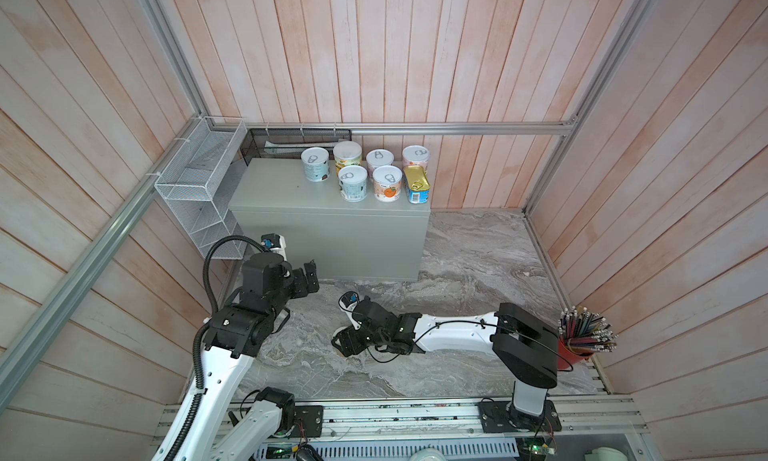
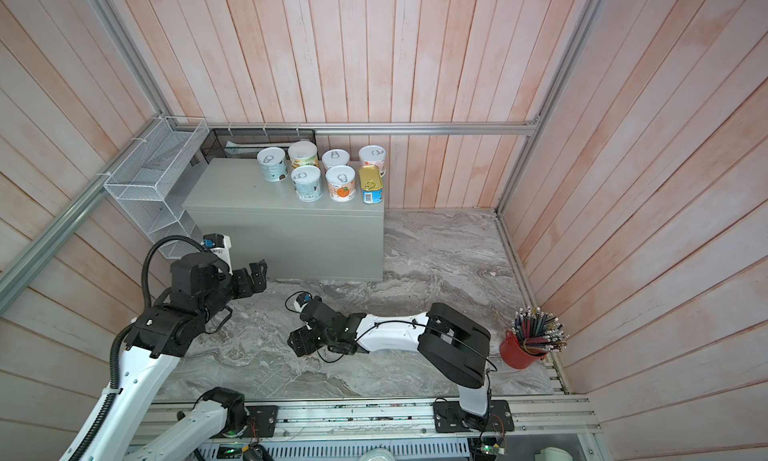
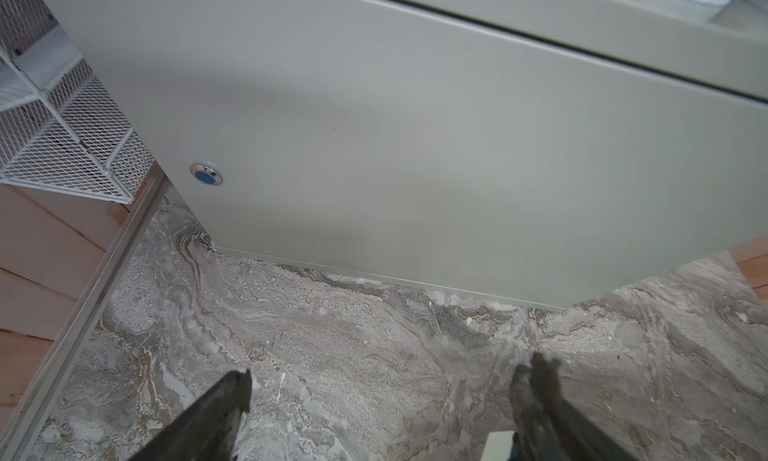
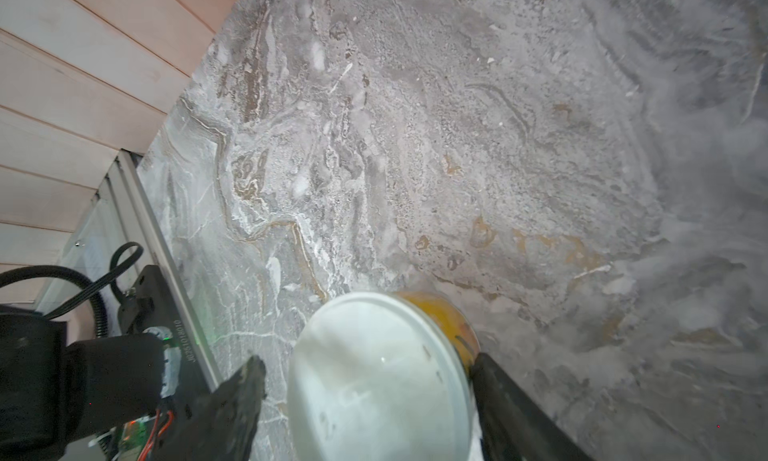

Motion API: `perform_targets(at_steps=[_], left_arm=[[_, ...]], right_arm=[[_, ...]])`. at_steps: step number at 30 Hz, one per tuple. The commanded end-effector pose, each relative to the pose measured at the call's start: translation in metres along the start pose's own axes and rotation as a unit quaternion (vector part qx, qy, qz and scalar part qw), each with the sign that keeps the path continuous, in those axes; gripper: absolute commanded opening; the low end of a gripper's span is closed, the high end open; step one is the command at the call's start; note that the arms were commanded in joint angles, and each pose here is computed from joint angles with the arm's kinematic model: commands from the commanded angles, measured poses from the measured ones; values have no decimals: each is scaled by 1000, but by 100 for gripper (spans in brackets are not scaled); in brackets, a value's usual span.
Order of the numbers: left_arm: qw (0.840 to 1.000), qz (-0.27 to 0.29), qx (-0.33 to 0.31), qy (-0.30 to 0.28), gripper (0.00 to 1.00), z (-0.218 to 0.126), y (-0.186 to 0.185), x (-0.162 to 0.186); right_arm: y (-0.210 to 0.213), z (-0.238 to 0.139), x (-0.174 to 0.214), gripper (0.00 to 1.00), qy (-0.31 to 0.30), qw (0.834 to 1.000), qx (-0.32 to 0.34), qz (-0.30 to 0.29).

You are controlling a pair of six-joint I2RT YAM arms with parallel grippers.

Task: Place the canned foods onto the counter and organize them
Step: 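Lower the left gripper to the floor while the right reaches the white-lidded can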

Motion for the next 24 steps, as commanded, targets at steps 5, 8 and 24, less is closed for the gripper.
perform_targets(at_steps=[5,8,24], left_arm=[[1000,-10,1,-26,100,-7,4,2],[999,-11,-4,-39,100,-12,6,2],[999,-6,2,-39,100,-12,8,7]], right_arm=[[8,5,3,77,27,999,42,-3],[9,6,5,76,28,998,47,0],[10,12,3,66,41,992,110,-35]])
Point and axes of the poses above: each gripper's point midway between its finger pads, its own z axis out along the fingers, its own y axis along the line the jaws close on, x = y × z, the point moved 10 cm from there along -z, back along the fingers, and after that the axes turned 6 degrees about -z, right-handed, at the moved point
